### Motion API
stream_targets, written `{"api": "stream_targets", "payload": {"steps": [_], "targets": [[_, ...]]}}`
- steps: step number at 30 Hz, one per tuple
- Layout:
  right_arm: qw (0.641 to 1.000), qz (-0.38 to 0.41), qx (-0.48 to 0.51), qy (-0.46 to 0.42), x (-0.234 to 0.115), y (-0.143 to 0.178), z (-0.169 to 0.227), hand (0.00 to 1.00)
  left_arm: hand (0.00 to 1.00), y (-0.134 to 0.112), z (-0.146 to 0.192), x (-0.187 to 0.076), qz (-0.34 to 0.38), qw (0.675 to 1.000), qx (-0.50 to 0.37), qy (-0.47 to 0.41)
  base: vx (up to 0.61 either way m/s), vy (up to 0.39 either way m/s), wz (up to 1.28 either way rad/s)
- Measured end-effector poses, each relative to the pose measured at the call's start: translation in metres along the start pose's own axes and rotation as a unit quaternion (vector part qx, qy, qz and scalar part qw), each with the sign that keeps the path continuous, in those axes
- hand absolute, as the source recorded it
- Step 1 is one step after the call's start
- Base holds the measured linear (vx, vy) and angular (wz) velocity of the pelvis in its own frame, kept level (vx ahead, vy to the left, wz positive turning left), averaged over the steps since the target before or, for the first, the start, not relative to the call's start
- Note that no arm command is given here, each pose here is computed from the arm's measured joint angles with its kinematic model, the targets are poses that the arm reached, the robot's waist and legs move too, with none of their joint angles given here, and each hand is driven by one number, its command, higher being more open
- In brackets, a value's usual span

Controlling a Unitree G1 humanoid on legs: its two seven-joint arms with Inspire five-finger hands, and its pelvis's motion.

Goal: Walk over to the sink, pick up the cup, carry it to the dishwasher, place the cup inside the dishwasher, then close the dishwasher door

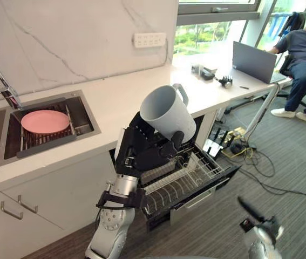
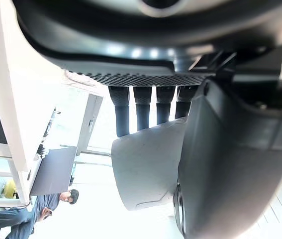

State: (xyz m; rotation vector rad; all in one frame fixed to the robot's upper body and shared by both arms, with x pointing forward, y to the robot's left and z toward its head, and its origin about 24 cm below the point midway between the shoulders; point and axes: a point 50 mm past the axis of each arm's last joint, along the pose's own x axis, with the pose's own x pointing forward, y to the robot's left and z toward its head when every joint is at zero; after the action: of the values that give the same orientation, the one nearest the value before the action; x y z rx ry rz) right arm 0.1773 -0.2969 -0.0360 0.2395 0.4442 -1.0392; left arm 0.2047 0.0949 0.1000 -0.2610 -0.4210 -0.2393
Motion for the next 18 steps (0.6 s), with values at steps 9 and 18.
{"api": "stream_targets", "payload": {"steps": [9, 18], "targets": [[0.917, 0.189, 0.053, -0.349, -0.046, -0.048, 0.099, 1.0, 0.0, 0.068, 0.021, -0.006, 0.139, 0.979, 0.143, -0.044, -0.03, 0.024, -0.21], [0.824, 0.466, 0.085, -0.311, -0.104, 0.04, 0.077, 1.0, 0.0, 0.03, -0.01, -0.01, 0.058, 0.974, 0.217, 0.003, -0.03, -0.003, -0.21]]}}
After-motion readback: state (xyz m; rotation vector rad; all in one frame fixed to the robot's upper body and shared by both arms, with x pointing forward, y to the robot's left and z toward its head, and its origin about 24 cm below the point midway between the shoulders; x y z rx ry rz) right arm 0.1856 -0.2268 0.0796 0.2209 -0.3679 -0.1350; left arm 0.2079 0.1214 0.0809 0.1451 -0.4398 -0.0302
